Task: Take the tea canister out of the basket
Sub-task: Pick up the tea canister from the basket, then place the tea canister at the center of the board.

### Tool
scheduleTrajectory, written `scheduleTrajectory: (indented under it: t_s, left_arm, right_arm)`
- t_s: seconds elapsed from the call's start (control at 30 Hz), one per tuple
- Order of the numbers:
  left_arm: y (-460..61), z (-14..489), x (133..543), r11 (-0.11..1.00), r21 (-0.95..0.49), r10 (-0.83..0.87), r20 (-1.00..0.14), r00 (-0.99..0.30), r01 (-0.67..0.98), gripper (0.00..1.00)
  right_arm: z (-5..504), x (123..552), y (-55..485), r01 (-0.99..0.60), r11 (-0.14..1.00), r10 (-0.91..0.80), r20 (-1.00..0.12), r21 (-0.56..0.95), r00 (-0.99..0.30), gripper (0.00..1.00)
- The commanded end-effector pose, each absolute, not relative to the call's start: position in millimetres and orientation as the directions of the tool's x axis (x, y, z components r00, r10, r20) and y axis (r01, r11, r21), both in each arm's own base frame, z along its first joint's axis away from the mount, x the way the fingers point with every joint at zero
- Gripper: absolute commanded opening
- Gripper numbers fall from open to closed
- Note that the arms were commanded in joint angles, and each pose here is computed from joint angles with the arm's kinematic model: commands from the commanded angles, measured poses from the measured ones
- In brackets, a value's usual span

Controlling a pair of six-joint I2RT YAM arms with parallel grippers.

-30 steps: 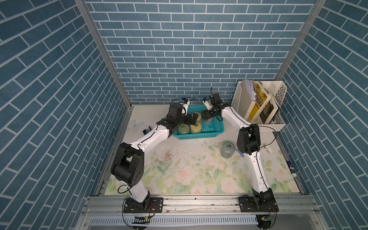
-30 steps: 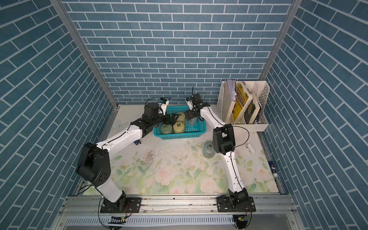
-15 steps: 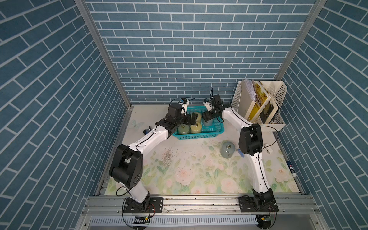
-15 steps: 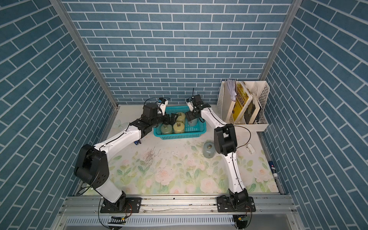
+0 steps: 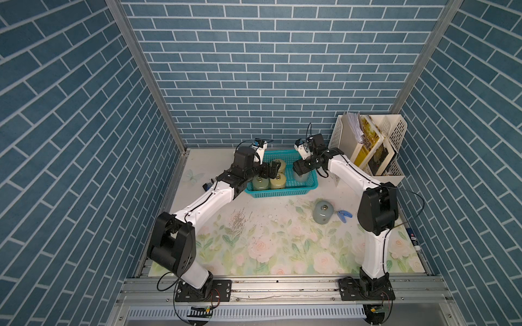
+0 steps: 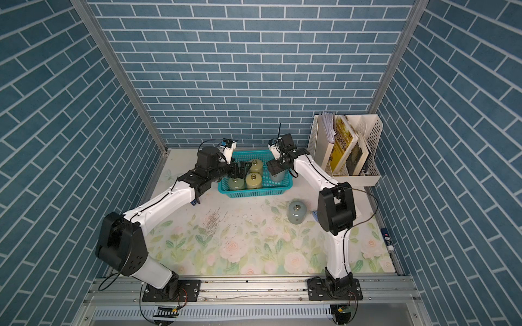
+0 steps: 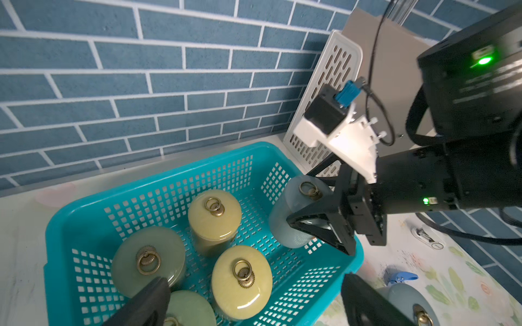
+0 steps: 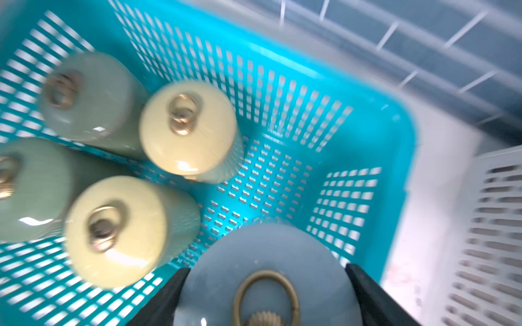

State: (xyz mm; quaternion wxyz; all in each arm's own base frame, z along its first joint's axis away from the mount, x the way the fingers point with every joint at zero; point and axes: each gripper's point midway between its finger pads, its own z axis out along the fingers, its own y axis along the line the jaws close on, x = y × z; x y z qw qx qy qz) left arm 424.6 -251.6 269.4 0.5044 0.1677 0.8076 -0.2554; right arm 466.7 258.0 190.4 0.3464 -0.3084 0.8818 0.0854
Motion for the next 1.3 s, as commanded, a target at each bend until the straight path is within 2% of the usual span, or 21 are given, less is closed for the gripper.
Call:
scheduleTrajectory:
  t_s: [0.0, 0.17, 0.33, 0.57, 0.73, 1.0, 1.27]
  left_arm:
    - [-248.6, 286.7, 417.5, 0.807, -0.207, 0.033, -0.919, -0.392, 0.553, 1.0]
    - [-236.9, 293.2, 404.6, 0.82, -0.181, 0.038, -0.929, -0.368, 0.544, 1.0]
    - [-240.2, 281.0, 387.8, 0.785, -0.188, 0.082, -0.913, -0.399, 0.59, 1.0]
    - [-248.6, 262.1, 383.8, 0.75, -0.18, 0.145, -0.894, -0.423, 0.636, 1.0]
    - [-257.3, 242.0, 382.7, 0.722, -0.229, 0.135, -0.879, -0.458, 0.653, 1.0]
    - [-252.7, 209.6, 380.7, 0.747, -0.258, 0.119, -0.855, -0.505, 0.613, 1.0]
    - [-248.2, 200.0, 380.5, 0.77, -0.254, 0.12, -0.843, -0.524, 0.585, 1.0]
  right_arm:
    - [272.4, 449.0, 273.4, -0.629, 0.759, -0.475, -0.803, -0.168, -0.359, 0.0]
    - [293.5, 392.0, 285.6, -0.721, 0.682, -0.431, -0.865, -0.124, -0.258, 0.0]
    - [285.2, 325.8, 298.0, -0.817, 0.568, -0.426, -0.884, -0.097, -0.191, 0.0]
    - [232.0, 270.3, 293.8, -0.85, 0.526, -0.47, -0.839, -0.017, -0.275, 0.0]
    - [200.5, 261.3, 288.2, -0.815, 0.579, -0.47, -0.81, 0.018, -0.352, 0.0]
    - [166.3, 278.0, 274.4, -0.702, 0.712, -0.432, -0.782, 0.01, -0.449, 0.0]
    - [132.1, 284.1, 279.2, -0.693, 0.721, -0.47, -0.729, 0.009, -0.498, 0.0]
